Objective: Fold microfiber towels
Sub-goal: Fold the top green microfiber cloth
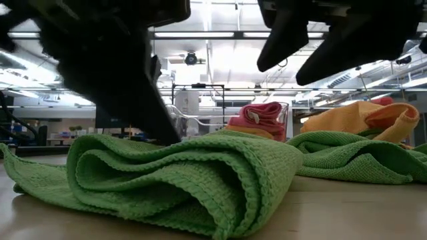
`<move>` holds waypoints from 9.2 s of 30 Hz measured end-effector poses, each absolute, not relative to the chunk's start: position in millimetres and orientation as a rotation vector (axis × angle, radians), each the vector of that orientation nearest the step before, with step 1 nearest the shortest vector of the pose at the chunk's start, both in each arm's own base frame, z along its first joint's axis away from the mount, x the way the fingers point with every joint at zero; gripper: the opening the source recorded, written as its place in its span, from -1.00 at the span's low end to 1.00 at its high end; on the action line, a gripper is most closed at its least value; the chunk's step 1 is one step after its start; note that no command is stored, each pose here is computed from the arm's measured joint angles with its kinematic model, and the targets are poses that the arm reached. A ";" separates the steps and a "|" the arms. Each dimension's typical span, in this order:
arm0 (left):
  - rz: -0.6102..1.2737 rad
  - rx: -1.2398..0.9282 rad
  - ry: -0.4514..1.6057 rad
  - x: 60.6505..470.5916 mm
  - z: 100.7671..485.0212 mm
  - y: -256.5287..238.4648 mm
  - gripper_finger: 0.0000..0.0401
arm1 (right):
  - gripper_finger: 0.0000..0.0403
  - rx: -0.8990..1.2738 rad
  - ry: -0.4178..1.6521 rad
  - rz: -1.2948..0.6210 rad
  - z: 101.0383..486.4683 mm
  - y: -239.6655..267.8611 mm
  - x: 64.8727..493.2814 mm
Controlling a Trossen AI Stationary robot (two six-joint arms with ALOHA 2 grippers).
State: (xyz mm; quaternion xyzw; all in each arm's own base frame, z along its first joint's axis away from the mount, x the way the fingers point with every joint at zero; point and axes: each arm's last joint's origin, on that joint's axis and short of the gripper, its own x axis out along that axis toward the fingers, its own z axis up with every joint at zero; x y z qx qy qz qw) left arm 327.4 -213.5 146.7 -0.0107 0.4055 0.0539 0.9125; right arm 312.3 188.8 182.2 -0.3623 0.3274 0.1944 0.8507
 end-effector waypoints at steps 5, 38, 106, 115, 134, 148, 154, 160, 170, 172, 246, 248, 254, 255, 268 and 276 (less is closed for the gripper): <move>0.028 -0.058 0.878 325.3 145.8 -219.0 -0.84 | -0.06 -0.768 0.723 0.402 170.4 195.1 310.8; -0.140 -0.004 0.877 317.5 153.6 -234.8 -0.83 | -0.01 -0.796 0.687 0.324 149.3 207.9 326.7; -0.074 -0.248 0.808 325.6 158.9 -235.9 -0.84 | -0.01 -0.667 0.726 0.346 173.0 203.1 311.3; -0.013 -0.199 0.857 334.8 154.5 -213.6 -0.89 | 0.00 -0.631 0.650 0.379 162.5 206.9 310.0; -0.044 -0.135 1.009 318.6 145.5 -218.1 -0.88 | 0.15 -0.961 0.670 0.422 125.1 226.5 327.0; -0.022 -0.148 1.015 316.6 143.8 -219.8 -0.90 | 0.13 -1.176 0.597 0.541 111.3 216.4 342.2; -0.015 -0.147 1.027 314.9 139.6 -222.1 -0.93 | 0.05 -1.153 0.593 0.566 112.0 210.6 346.3; -0.016 -0.147 1.027 315.4 138.2 -222.5 -0.94 | -0.27 -1.092 0.600 0.584 111.8 205.5 349.6; -0.060 -0.110 0.953 313.1 155.2 -228.7 -0.93 | -0.78 -0.958 0.593 0.655 113.1 205.6 350.1; -0.073 -0.091 0.903 311.5 167.5 -233.1 -0.96 | -0.78 -0.951 0.609 0.661 114.1 207.2 347.2; -0.234 0.099 0.795 266.8 176.5 -291.3 -0.91 | -0.60 -0.269 0.778 0.745 163.3 139.3 407.5; -0.246 0.106 0.753 268.2 188.7 -292.5 -0.94 | -0.56 -0.244 0.780 0.724 163.7 134.7 409.6; -0.221 0.097 0.740 275.7 194.4 -285.8 -0.95 | -0.35 -0.206 0.787 0.672 164.1 123.6 413.8; -0.215 0.091 0.740 276.9 194.0 -285.0 -0.93 | -0.31 -0.210 0.787 0.661 164.2 123.7 413.9; -0.210 0.093 0.718 282.4 194.6 -282.5 -0.91 | -0.01 -0.254 0.750 0.498 167.3 115.1 421.2; -0.025 0.055 0.665 304.4 196.2 -257.8 -0.93 | -0.03 -0.220 0.752 0.535 163.6 117.9 421.7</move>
